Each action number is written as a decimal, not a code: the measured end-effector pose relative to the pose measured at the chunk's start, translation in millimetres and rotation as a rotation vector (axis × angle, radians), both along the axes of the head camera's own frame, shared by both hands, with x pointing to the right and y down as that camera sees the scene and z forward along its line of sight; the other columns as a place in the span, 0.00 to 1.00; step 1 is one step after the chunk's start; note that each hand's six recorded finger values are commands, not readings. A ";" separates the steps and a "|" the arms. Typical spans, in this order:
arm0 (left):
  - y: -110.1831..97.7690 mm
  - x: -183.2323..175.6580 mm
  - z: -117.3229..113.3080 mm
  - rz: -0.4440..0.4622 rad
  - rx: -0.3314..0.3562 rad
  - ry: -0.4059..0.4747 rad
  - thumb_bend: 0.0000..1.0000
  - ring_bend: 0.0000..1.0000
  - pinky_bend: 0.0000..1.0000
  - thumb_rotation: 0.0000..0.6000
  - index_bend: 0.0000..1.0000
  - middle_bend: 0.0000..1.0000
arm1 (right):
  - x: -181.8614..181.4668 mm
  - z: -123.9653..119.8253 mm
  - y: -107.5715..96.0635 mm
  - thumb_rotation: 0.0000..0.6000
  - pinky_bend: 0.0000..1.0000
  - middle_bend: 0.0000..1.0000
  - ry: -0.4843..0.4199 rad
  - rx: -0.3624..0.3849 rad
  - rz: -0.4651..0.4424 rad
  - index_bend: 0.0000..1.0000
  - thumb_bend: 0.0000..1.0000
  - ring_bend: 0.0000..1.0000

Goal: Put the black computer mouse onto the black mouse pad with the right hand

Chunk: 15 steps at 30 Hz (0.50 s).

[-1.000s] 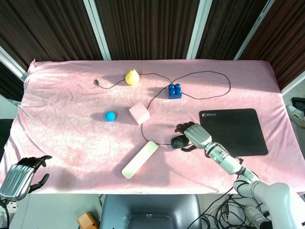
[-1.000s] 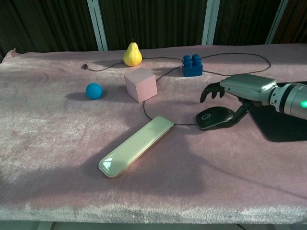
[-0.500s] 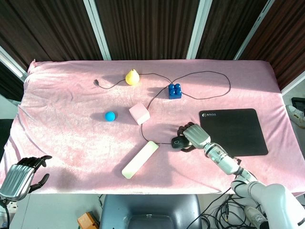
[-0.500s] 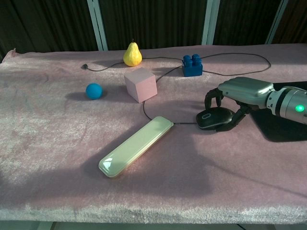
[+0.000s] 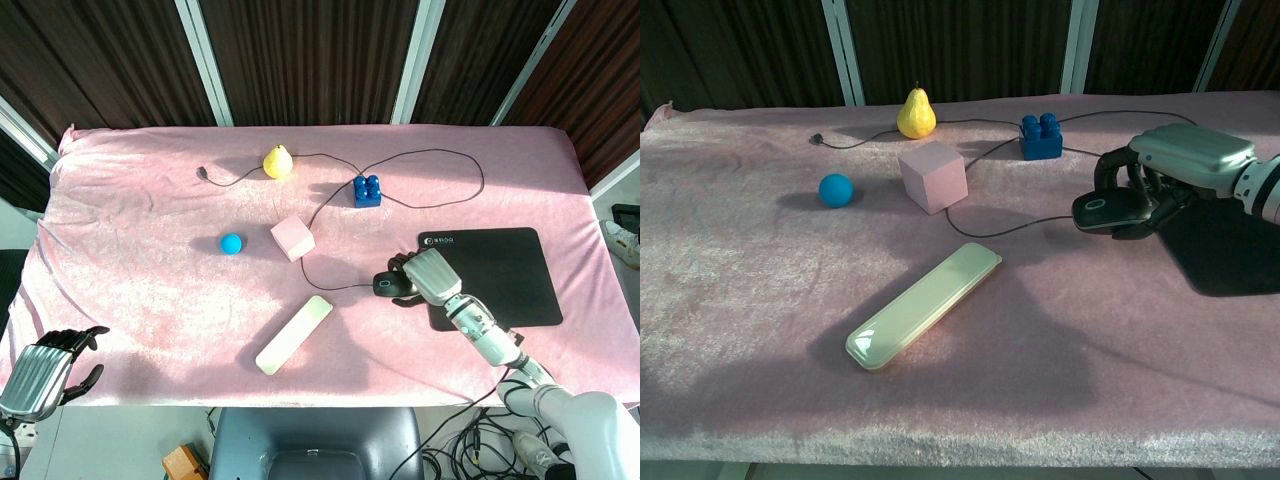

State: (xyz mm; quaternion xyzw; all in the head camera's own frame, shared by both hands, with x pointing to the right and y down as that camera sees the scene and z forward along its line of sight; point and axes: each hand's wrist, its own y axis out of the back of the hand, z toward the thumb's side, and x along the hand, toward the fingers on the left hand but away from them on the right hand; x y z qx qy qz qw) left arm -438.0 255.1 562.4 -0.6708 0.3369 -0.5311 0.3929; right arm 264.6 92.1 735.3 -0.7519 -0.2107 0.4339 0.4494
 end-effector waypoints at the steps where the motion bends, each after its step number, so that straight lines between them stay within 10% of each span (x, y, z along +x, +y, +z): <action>1: 0.1 0.1 -0.1 0.000 0.000 0.000 0.31 0.42 0.46 1.00 0.31 0.50 | 8.0 -3.6 -2.0 1.00 0.69 0.57 0.005 0.010 0.016 0.74 0.33 0.64; 15: 0.5 1.6 0.8 0.004 -0.006 0.002 0.31 0.42 0.46 1.00 0.31 0.50 | 112.0 -17.1 5.6 1.00 0.69 0.57 0.233 0.071 0.158 0.74 0.33 0.64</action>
